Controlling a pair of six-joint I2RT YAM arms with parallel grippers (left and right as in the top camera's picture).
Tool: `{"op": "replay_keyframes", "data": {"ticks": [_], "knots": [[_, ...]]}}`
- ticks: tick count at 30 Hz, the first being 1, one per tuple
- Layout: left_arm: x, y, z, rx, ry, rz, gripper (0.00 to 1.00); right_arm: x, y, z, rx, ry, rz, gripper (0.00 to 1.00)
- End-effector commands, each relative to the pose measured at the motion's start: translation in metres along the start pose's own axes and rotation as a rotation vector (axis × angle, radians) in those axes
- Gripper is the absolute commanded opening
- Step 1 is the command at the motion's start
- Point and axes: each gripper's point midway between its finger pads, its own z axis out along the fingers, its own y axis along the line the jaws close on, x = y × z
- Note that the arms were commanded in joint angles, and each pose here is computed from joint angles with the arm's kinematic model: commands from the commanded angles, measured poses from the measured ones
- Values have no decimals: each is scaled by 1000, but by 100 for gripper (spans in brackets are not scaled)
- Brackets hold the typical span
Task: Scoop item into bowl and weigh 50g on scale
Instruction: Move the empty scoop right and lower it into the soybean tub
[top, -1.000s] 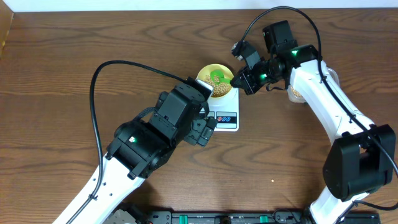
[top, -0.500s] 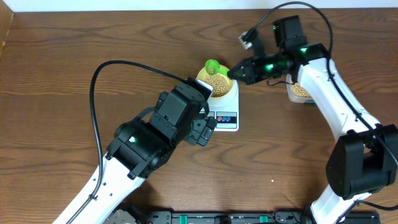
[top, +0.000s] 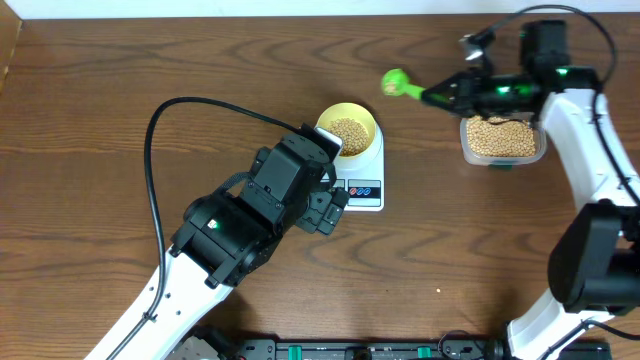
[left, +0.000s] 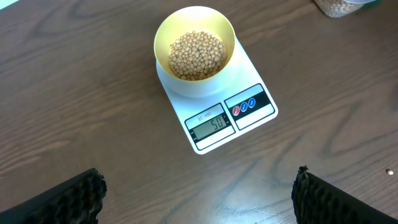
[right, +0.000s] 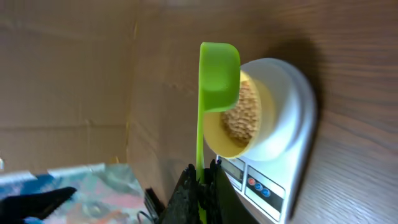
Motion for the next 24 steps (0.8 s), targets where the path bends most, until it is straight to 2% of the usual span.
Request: {"op": "replay_keyframes", "data": {"ticks": [1, 6, 11, 24], "knots": [[-2, 3, -3, -11, -9, -13, 98, -13, -14, -29, -17, -54, 72, 1], [-2, 3, -3, -11, -9, -13, 98, -20, -45, -77, 22, -144, 157, 1], [-2, 3, -3, -11, -9, -13, 98, -9, -65, -110, 60, -175, 226, 1], [-2, 3, -3, -11, -9, -13, 98, 41, -118, -142, 434, -76, 337, 1]]}}
